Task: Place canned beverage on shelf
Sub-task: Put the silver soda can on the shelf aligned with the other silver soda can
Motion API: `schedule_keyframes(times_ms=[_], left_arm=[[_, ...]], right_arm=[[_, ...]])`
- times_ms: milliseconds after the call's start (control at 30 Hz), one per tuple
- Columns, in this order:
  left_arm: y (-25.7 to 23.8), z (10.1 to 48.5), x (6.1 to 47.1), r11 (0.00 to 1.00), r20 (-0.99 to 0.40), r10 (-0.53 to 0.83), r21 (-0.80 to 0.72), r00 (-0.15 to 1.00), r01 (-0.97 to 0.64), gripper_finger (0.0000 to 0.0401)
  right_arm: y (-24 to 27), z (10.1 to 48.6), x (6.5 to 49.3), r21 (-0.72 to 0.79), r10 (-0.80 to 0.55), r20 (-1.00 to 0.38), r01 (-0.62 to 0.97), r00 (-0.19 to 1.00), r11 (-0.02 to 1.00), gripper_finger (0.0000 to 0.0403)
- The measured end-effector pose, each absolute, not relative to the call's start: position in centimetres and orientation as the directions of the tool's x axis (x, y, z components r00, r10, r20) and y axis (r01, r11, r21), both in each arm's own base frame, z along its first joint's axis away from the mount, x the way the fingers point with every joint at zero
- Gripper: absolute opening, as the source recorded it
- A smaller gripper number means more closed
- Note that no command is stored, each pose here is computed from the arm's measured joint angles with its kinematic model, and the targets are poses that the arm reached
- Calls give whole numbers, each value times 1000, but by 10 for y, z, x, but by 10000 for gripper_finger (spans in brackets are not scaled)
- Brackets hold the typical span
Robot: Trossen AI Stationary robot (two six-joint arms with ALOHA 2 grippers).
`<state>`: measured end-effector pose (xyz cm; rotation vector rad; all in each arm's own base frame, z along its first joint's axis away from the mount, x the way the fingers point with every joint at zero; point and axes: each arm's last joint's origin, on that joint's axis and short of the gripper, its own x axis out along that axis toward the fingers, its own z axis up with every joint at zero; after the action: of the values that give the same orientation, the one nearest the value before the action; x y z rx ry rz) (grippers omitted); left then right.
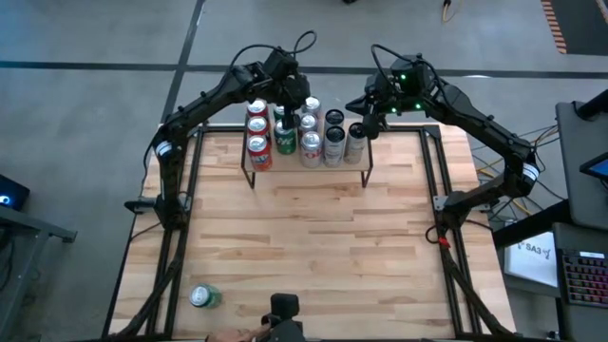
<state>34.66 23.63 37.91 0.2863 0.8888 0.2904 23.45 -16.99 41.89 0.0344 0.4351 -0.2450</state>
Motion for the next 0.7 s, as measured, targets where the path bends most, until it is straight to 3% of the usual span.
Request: schedule_keyframes(times_ms=[700], left_arm=[[236, 377, 352, 934, -690, 326, 341, 646, -107, 0]], right_arm=[[-170, 419, 235, -11, -227, -421, 245, 878, 969, 9]])
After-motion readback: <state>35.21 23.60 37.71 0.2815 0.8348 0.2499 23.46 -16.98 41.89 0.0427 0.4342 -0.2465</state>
